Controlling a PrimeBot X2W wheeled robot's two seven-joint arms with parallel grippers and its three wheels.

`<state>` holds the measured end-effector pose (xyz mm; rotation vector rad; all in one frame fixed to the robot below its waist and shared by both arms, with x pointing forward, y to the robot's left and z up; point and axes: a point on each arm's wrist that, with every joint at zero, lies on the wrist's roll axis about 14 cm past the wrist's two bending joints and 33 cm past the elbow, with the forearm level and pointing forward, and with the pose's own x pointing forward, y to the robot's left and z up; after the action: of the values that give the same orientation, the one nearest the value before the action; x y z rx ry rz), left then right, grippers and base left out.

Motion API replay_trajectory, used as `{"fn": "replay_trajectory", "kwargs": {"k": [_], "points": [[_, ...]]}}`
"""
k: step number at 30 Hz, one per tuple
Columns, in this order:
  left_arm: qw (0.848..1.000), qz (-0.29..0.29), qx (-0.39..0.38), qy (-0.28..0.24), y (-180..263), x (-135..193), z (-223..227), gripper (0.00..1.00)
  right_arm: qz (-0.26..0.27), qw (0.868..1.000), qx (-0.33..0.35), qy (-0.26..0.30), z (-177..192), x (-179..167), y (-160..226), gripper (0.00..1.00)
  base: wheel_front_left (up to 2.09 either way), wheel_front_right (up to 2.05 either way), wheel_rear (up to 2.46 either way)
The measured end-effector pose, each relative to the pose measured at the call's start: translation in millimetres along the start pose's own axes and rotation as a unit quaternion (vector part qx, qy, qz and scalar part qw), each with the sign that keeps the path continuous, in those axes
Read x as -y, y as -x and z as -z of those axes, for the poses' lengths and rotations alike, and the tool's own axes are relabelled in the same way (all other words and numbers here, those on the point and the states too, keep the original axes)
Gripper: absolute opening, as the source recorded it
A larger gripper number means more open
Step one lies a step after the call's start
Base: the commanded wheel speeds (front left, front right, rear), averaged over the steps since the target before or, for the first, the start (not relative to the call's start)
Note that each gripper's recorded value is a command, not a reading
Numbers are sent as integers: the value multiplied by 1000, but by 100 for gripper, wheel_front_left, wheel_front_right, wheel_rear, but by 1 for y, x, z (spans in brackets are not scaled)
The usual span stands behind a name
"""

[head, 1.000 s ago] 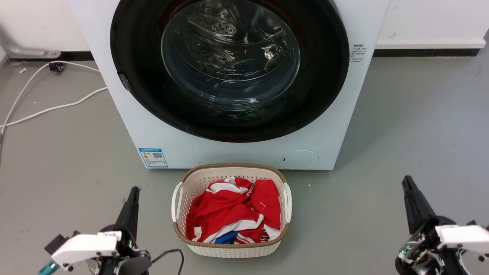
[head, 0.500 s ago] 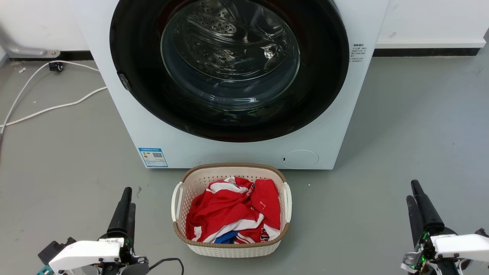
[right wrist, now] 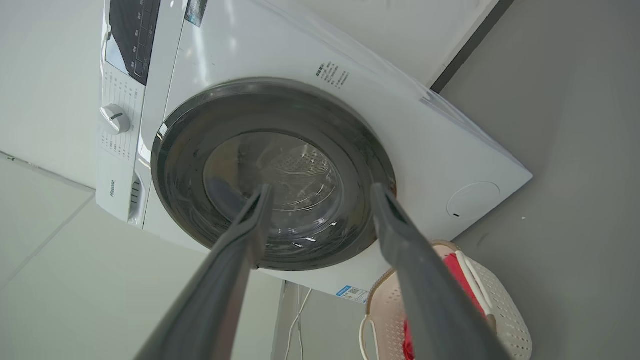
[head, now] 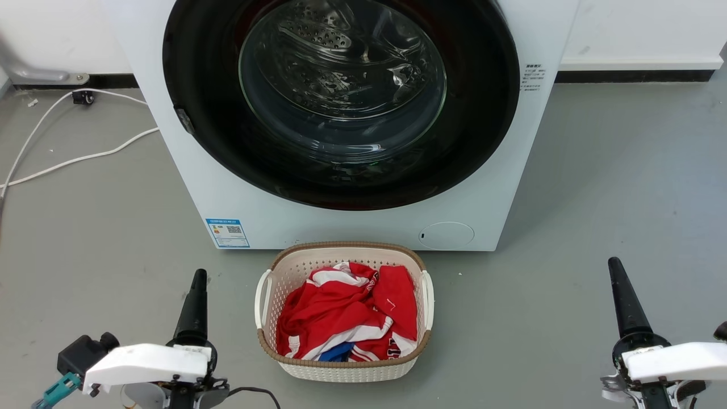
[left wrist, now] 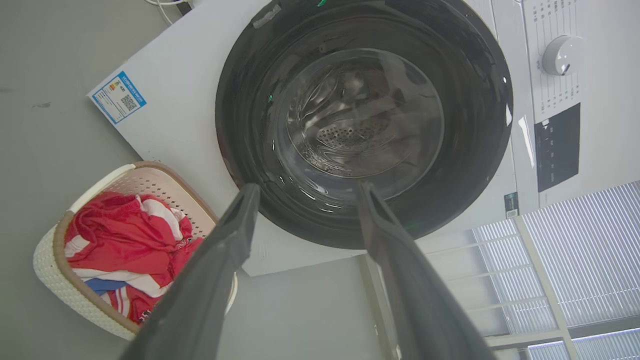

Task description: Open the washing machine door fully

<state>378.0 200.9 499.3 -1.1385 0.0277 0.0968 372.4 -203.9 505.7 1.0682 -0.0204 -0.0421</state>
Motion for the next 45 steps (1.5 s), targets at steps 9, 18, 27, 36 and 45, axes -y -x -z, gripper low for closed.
{"fn": "replay_trajectory", "kwargs": {"k": [9, 18, 27, 36, 45], "points": [[995, -3, 4, -98, 2, 4, 4, 100, -20, 994, -1, 111, 3, -11, 2, 100, 0, 0, 0], [984, 2, 14, -178, 5, 9, 5, 100, -32, 982, 4, 188, 4, -17, 6, 100, 0, 0, 0], [970, 14, 24, -240, 9, 15, 6, 100, -43, 968, 12, 245, 3, -22, 10, 100, 0, 0, 0], [955, 30, 35, -293, 11, 23, 7, 100, -56, 953, 19, 298, 3, -28, 11, 100, 0, 0, 0], [939, 42, 40, -340, 16, 27, 11, 100, -65, 937, 25, 342, 4, -32, 15, 100, 0, 0, 0]]}}
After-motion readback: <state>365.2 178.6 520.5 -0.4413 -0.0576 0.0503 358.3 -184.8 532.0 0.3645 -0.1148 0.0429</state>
